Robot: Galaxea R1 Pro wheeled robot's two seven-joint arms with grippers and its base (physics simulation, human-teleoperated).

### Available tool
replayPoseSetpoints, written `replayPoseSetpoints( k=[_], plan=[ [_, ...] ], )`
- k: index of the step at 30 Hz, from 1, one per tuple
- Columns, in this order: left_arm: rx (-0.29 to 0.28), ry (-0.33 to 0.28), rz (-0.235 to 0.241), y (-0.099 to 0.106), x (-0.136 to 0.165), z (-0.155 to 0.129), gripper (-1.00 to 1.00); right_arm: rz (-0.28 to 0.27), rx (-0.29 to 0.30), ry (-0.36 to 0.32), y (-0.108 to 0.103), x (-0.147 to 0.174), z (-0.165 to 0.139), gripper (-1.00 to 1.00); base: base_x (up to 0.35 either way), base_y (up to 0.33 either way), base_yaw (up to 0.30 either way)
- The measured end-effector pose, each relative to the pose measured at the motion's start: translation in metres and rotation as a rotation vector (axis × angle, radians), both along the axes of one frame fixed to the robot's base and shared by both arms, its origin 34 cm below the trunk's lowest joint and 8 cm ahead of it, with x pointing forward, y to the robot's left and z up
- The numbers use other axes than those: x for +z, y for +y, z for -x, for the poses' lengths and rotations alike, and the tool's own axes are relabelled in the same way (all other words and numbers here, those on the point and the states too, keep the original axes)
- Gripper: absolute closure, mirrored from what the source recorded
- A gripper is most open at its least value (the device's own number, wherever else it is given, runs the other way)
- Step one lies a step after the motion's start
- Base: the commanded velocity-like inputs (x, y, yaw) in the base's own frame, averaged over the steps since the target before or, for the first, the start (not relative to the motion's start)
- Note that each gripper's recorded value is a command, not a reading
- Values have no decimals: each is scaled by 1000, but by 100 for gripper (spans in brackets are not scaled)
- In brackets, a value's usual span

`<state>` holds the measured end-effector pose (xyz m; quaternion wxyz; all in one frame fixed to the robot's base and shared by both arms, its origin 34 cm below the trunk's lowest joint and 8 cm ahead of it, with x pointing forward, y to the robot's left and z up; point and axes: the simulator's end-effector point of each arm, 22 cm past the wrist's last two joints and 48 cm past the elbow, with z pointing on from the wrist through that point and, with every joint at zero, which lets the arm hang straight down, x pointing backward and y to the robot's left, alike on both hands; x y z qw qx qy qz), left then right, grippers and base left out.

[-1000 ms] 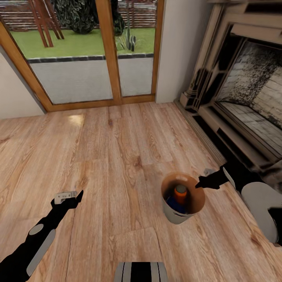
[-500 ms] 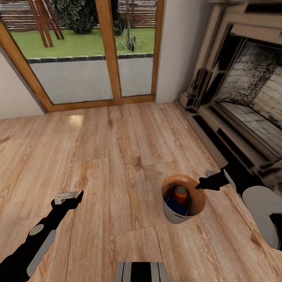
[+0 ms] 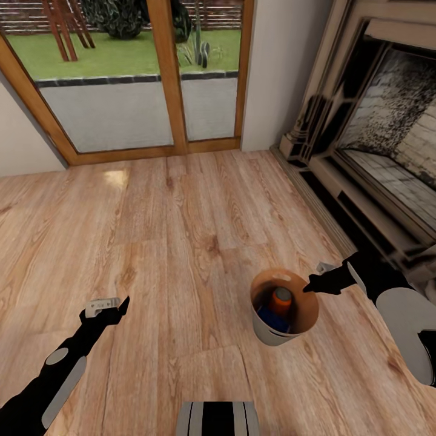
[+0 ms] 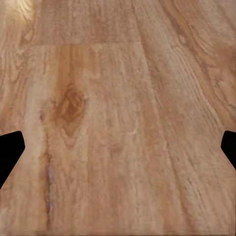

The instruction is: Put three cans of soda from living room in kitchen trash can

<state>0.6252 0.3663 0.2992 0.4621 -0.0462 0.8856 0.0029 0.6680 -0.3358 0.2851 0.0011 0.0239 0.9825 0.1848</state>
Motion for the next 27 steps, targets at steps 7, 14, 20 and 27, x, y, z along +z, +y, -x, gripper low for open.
replayPoseSetpoints(
  k=[7,14,20,27],
  plan=[
    [-1,1,2,-1,0,0,-100,-3,-4,-1,0,0,0,100,0,0,0],
    [-21,17,3,-9,-8,4,-100,-5,-4,5,0,-5,1,100,0,0,0],
    [-30,43,3,-13,-21,10,-100,5,5,16,-2,-15,4,100,0,0,0],
    [-29,48,3,-12,-23,11,-100,-8,-4,15,1,-13,3,100,0,0,0]
  ],
)
